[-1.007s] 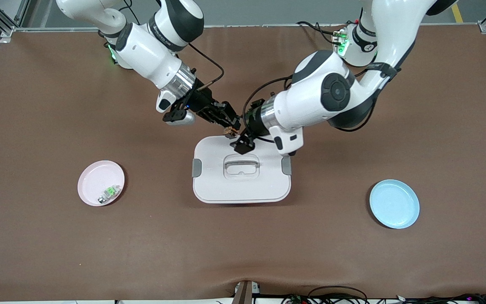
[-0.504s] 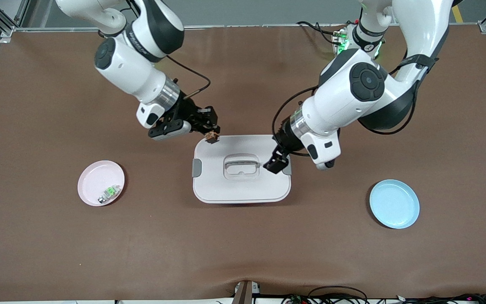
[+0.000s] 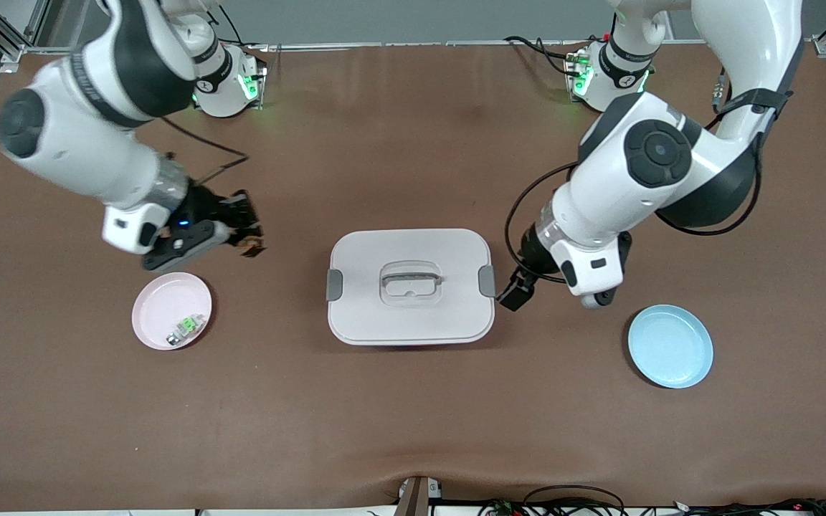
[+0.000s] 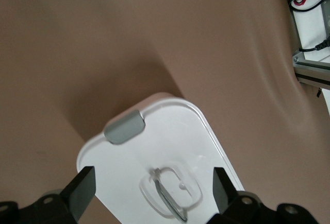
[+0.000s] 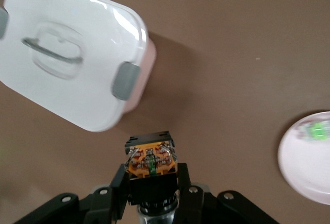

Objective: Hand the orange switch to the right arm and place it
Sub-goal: 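Carry the switch to the pink plate while the left gripper withdraws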

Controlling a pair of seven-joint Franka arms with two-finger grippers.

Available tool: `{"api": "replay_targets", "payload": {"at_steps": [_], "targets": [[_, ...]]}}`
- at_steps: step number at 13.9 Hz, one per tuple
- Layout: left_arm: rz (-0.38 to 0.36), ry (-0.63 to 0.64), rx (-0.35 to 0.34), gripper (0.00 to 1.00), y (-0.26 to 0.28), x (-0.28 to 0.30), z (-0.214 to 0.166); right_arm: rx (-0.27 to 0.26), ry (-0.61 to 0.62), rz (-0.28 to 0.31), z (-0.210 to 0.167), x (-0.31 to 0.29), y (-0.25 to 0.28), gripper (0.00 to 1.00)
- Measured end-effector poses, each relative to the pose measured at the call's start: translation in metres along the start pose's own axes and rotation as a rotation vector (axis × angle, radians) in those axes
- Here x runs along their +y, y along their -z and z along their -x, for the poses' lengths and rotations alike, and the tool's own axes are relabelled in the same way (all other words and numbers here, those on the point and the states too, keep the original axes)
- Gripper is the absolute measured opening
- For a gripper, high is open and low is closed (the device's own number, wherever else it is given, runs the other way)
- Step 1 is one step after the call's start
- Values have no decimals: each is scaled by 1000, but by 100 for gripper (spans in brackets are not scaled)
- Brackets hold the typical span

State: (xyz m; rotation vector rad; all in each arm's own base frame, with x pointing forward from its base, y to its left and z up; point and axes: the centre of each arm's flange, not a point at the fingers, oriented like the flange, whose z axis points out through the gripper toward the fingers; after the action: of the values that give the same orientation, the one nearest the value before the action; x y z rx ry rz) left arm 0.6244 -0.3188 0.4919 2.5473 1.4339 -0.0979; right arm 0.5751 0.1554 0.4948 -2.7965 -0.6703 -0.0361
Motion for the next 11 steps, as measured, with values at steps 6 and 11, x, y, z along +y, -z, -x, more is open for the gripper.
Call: {"api": "replay_targets", "payload": {"at_steps": [6,11], "targets": [[-113,-201,73,100,21,-22,-43,-51,393,121,29,91,25,42],[-128,-322,136,100,37,-29,-74,-124,569,130,45,129,13,42]]}}
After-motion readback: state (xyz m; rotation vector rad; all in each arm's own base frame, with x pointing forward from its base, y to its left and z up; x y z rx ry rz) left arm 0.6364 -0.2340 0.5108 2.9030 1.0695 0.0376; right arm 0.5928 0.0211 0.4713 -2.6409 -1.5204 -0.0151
